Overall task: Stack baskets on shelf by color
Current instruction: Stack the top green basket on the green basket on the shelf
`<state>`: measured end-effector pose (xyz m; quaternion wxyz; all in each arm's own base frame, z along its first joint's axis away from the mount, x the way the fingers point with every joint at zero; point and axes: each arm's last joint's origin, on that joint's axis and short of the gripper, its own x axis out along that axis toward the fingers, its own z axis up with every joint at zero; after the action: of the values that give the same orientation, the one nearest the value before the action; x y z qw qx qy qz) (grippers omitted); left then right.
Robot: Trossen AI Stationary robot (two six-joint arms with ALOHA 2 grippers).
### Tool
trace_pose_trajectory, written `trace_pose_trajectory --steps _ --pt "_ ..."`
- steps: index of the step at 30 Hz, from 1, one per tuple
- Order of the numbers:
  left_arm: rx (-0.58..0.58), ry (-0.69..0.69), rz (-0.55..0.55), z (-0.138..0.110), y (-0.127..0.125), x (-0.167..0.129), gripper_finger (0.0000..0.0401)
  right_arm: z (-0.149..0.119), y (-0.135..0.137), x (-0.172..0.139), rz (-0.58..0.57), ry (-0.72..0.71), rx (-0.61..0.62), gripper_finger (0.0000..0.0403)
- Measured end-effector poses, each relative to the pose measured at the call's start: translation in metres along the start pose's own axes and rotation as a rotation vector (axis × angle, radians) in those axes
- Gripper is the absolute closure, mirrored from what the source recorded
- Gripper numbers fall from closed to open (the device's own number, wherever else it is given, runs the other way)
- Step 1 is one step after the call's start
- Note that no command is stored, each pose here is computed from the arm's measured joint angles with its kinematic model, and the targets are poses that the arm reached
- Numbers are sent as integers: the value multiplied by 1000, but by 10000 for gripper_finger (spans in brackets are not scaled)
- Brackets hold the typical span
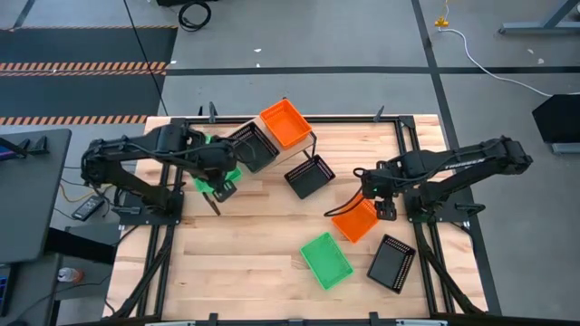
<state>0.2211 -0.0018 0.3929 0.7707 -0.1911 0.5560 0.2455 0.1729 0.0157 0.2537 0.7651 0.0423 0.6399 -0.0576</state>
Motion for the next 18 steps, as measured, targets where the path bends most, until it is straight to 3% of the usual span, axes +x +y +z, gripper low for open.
trace_pose_trajectory --steps 13,18 --pt "29 76 66 -1 1 25 393 6 1 0 15 -60 0 131" --pt "57 88 73 0 0 28 367 7 2 0 16 -66 0 131"
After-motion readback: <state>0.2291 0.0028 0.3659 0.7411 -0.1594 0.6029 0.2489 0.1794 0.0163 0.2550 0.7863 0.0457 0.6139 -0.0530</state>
